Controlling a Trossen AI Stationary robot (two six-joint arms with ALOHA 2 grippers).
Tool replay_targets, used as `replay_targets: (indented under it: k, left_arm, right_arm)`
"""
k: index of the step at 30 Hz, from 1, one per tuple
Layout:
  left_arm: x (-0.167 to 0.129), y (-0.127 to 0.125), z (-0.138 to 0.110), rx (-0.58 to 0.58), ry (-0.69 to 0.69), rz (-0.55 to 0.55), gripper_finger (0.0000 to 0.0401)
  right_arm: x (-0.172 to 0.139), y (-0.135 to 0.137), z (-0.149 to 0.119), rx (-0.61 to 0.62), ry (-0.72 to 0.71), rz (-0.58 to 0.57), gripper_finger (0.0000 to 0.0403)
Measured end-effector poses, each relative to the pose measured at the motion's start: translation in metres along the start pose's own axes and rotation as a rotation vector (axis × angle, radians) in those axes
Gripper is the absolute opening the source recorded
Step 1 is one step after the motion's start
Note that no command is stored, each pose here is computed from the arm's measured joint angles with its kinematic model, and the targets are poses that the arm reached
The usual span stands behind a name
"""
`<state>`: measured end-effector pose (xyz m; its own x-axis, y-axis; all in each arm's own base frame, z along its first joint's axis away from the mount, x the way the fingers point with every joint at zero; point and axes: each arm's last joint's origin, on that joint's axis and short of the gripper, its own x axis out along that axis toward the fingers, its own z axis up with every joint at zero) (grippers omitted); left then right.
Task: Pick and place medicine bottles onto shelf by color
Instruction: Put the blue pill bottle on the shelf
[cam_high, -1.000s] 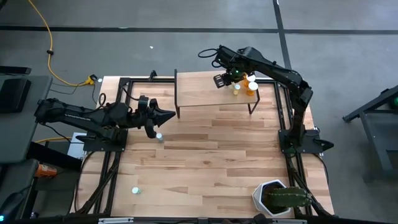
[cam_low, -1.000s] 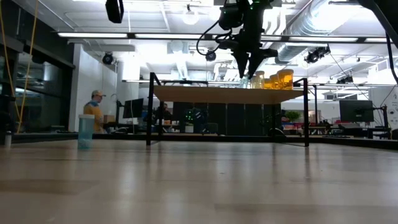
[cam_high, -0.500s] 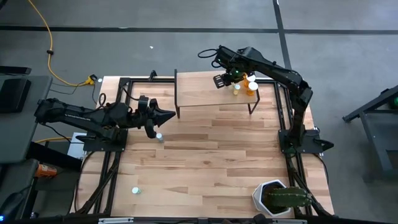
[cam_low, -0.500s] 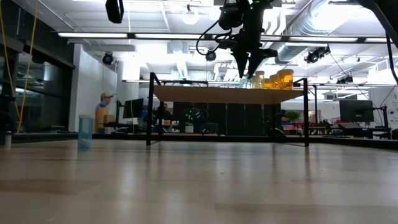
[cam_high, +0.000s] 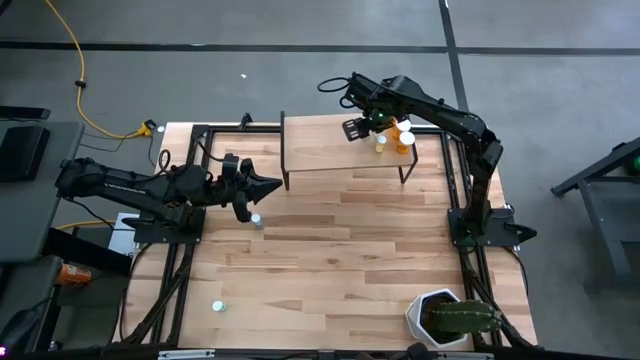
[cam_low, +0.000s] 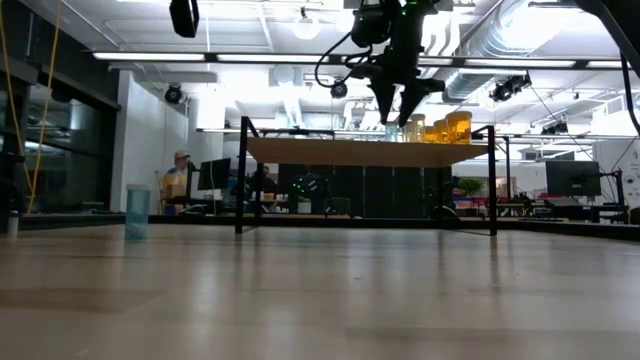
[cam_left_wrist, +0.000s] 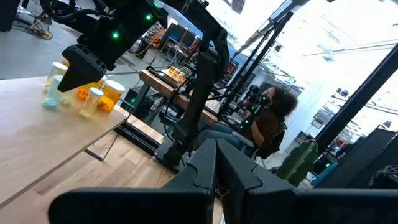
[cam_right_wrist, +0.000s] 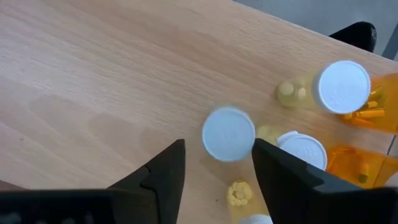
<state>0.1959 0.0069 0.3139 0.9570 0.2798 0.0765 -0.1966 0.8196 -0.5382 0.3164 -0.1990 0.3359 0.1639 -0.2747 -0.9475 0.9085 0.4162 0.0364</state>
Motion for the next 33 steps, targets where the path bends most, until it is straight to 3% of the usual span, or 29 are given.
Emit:
replay_targets:
  k: [9, 17, 27, 33]
  left_arm:
    - [-0.001, 0.000, 0.000, 0.046, -0.001, -0.001, 0.0000]
    - [-0.015, -0.002, 0.012, 0.128, -0.044, -0.023, 0.0000]
    - [-0.034, -0.001, 0.019, 0.195, -0.005, -0.063, 0.0000]
    - [-0.034, -0.001, 0.019, 0.194, -0.003, -0.069, 0.0001]
  right_arm:
    - [-0.003, 0.005, -0.003, -0.071, 0.009, 0.026, 0.0178]
    - [-0.048, 0.030, -0.016, -0.235, -0.079, 0.150, 0.0179]
    - [-0.108, 0.056, -0.111, -0.559, -0.086, 0.265, 0.0179]
    - [-0.104, 0.033, -0.176, -0.506, -0.108, 0.271, 0.0179]
